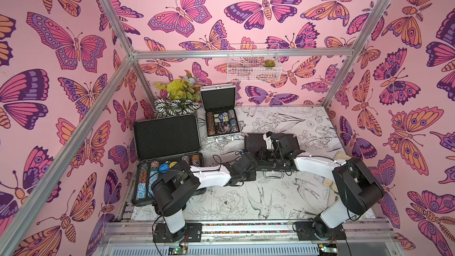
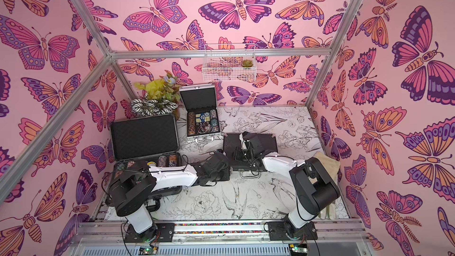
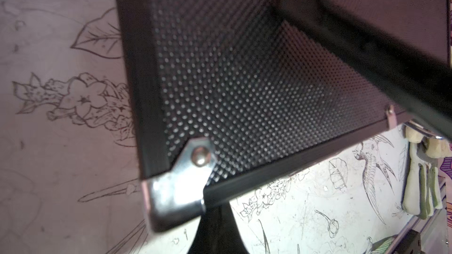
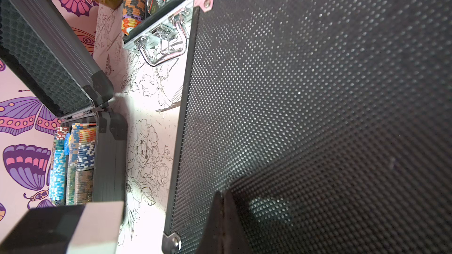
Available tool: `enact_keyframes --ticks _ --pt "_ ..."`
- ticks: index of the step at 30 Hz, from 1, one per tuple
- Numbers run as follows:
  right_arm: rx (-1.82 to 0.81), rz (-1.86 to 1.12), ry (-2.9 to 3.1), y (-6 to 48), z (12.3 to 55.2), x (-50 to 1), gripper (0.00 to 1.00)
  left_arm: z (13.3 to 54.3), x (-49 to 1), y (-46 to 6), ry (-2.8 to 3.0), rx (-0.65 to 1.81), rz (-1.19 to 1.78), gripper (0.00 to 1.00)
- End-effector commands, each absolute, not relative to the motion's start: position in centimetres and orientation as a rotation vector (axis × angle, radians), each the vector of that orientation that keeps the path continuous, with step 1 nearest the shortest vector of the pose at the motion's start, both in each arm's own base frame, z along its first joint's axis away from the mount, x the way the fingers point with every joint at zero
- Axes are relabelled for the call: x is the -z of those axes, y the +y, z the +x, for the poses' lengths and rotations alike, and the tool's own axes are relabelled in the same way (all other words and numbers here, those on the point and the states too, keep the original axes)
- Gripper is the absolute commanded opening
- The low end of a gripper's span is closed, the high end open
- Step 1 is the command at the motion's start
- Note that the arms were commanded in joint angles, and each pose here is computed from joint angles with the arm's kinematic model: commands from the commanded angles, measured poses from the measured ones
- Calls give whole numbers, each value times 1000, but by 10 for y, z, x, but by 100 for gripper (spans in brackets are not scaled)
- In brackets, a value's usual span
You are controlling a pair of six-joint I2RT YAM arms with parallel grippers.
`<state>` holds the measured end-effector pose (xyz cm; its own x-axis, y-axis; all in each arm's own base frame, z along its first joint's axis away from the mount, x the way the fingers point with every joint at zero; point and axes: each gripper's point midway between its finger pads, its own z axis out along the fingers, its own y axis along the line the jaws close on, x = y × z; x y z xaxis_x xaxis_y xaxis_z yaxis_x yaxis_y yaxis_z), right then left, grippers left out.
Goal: Close the poker set cases
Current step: Fasten the fastener on the poker set case.
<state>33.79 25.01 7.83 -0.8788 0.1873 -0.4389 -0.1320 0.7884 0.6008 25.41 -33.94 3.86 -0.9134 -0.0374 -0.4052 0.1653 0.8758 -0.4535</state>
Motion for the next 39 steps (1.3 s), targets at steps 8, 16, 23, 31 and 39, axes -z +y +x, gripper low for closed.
enact_keyframes --ticks 8,16,23,31,39 --pt "-758 98 2660 230 320 -40 5 261 -14 -322 2640 582 42 3" --pt "-749 101 2669 228 318 -36 5 258 -22 -317 2607 575 82 10" --pt "-758 112 2661 225 320 -40 5 251 -45 -310 2508 480 406 46" --pt "-767 131 2645 211 321 -50 6 246 -76 -308 2319 216 861 60" --pt "-772 200 2615 184 324 -59 6 266 -76 -306 2122 -153 1208 77"
